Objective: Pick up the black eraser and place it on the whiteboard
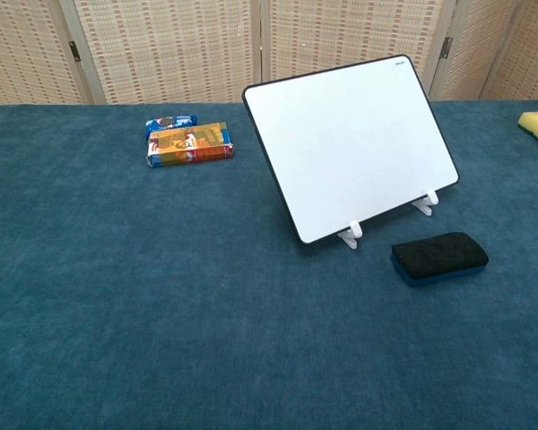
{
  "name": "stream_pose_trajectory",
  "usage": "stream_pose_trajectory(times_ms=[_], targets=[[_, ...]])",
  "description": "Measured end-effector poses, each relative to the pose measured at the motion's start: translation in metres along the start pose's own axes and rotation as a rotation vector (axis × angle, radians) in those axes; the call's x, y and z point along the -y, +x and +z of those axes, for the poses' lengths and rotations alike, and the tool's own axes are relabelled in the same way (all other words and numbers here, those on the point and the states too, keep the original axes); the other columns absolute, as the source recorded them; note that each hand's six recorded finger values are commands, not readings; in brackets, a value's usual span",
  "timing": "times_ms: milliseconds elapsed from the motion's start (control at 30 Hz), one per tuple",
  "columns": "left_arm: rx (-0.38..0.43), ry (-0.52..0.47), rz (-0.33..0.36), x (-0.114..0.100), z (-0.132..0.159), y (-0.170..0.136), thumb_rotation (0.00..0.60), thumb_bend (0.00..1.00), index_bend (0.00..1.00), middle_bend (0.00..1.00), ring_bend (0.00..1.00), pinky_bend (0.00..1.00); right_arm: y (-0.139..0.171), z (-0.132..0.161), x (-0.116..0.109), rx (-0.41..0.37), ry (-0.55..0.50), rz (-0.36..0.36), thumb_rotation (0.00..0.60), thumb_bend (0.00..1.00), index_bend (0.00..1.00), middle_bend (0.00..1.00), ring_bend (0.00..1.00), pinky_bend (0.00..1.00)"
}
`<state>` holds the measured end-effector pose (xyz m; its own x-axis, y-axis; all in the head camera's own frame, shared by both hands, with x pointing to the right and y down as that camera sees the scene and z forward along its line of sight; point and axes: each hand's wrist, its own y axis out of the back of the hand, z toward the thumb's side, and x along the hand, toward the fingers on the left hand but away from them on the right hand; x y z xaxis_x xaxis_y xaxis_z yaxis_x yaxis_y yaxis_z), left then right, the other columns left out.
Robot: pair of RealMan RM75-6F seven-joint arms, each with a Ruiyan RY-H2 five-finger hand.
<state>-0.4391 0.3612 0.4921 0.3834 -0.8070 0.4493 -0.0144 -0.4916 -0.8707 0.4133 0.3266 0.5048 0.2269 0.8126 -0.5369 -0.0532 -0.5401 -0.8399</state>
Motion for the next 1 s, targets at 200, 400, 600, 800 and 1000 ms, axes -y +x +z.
stream_pose_trajectory(times_ms=[200,400,600,800,1000], targets=[[-0.004,0.0,0.001,-0.001,0.0,-0.001,0.6,0.35,0.07,0.23,0.2,0.17,0.0,0.0,0.0,-0.002,-0.001,-0.001,0.6,0.18,0.0,0.0,0.0,0.04],[-0.007,-0.01,0.012,-0.003,-0.001,-0.001,0.6,0.35,0.07,0.23,0.2,0.17,-0.005,0.0,0.003,-0.013,-0.003,0.016,0.6,0.18,0.0,0.0,0.0,0.04],[-0.011,-0.012,0.006,-0.002,-0.002,0.0,0.6,0.35,0.07,0.23,0.2,0.18,-0.03,0.002,0.007,-0.04,0.046,0.025,0.6,0.18,0.14,0.0,0.0,0.06],[-0.009,-0.002,-0.002,0.0,-0.001,0.0,0.6,0.35,0.07,0.23,0.2,0.18,-0.078,0.012,0.017,-0.081,0.088,0.097,0.6,0.18,0.24,0.0,0.0,0.07],[-0.006,0.007,-0.023,0.004,0.001,-0.001,0.6,0.35,0.07,0.23,0.2,0.18,-0.137,0.031,0.024,-0.092,0.084,0.146,0.6,0.18,0.26,0.0,0.0,0.07]])
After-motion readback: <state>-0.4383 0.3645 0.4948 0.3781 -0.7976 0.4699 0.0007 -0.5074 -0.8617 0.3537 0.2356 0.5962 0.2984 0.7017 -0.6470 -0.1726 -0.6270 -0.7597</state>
